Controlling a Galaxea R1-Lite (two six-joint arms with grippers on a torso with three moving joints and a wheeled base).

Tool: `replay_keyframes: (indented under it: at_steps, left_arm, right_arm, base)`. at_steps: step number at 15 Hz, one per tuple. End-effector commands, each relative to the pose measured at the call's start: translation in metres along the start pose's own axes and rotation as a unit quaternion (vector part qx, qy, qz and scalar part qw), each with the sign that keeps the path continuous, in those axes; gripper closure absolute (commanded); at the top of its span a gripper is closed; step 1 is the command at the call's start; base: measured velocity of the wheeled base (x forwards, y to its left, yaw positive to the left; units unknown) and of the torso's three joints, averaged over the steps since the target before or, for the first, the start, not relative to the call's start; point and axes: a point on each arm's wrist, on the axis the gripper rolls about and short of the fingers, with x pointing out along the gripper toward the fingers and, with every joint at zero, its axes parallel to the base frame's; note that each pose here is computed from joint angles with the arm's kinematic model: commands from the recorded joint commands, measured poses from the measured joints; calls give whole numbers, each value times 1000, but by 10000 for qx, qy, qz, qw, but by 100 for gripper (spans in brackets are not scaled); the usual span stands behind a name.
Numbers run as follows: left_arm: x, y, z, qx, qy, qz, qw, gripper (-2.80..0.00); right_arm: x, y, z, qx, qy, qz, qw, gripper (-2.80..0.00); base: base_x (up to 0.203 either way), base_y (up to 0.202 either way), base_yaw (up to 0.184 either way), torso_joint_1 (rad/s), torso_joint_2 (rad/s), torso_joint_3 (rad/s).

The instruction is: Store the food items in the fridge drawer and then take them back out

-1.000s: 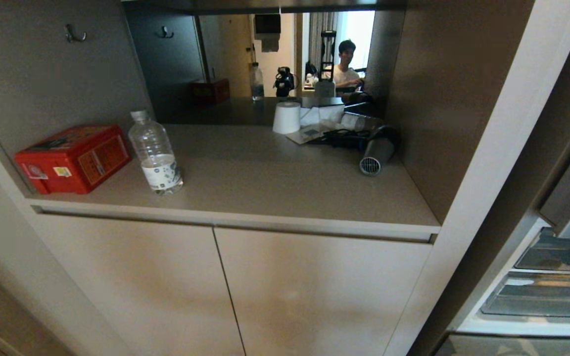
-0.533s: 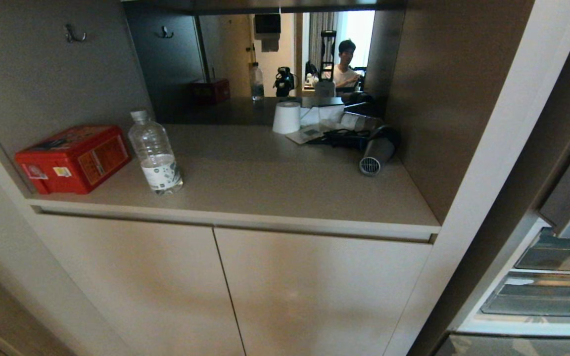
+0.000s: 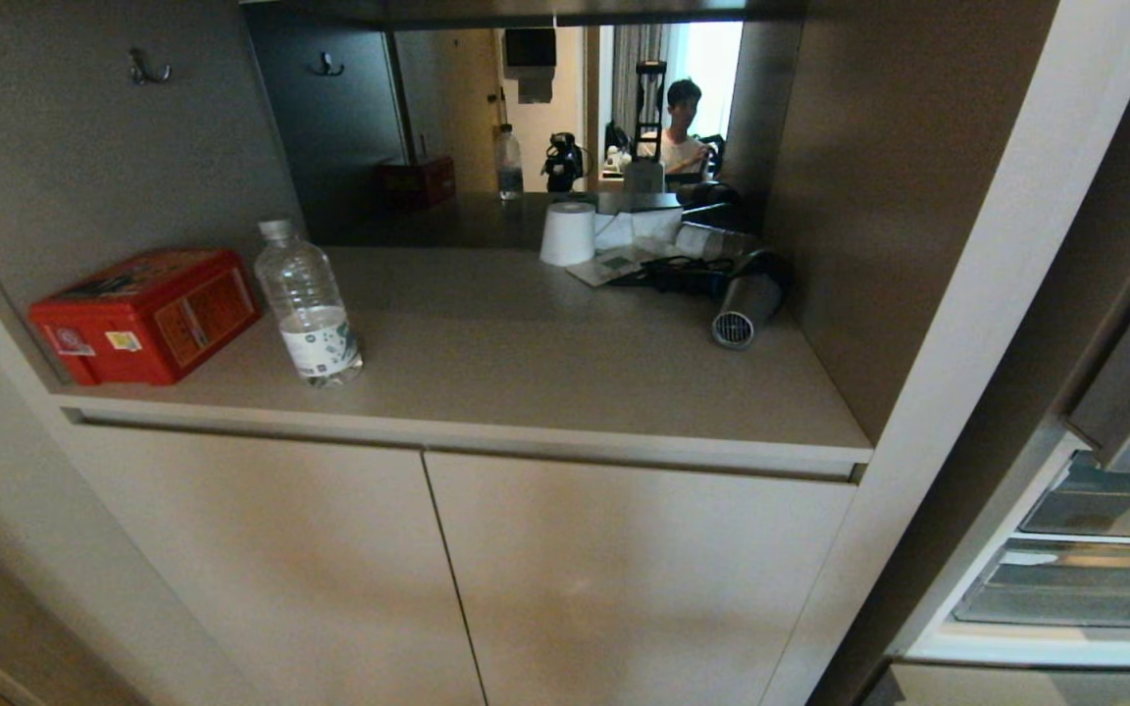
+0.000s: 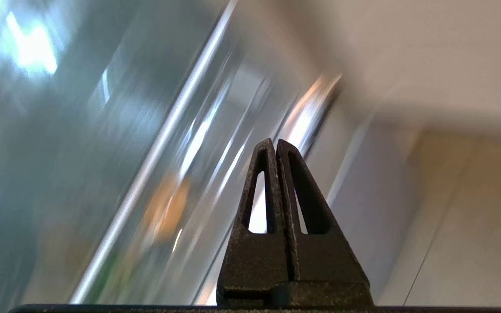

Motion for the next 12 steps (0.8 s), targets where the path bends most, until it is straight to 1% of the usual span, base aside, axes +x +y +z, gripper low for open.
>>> replay_keyframes:
  at_steps: [1,3,5,6,9,10,11,12]
  left_arm:
    - [0,0,0,-2,1,0,10000,0]
    - [0,0,0,-2,1,7,10000,0]
    - [0,0,0,0,1,0,10000,0]
    - [0,0,0,-1,1,0,10000,0]
    - [0,0,0,-2,1,0,10000,0]
    - [0,0,0,-1,1,0,10000,0]
    - [0,0,0,6,1,0,10000,0]
    - [0,0,0,-2,1,0,10000,0]
  right_arm:
    - [-23,-6,53,-238,-1015,-102,9945,0]
    - [-30,-4,84,-435,-1515,-42,9875,0]
    - [-39,7,101,-636,-1771,200,9819,0]
    - [-41,9,108,-699,-1892,248,9791,0]
    - [-47,7,128,-818,-2232,203,9711,0]
    - [-47,5,138,-874,-2391,151,9670,0]
    - [-44,0,146,-896,-2560,21,9625,0]
    - [-40,-5,156,-913,-2782,-169,9560,0]
  base:
    - [0,0,0,0,0,0]
    - [0,0,0,0,0,0]
    - [0,0,0,0,0,0]
    - [0,0,0,0,0,0]
    - [0,0,0,0,0,0]
    - [0,0,0,0,0,0]
    - [0,0,0,0,0,0]
    - [0,0,0,0,0,0]
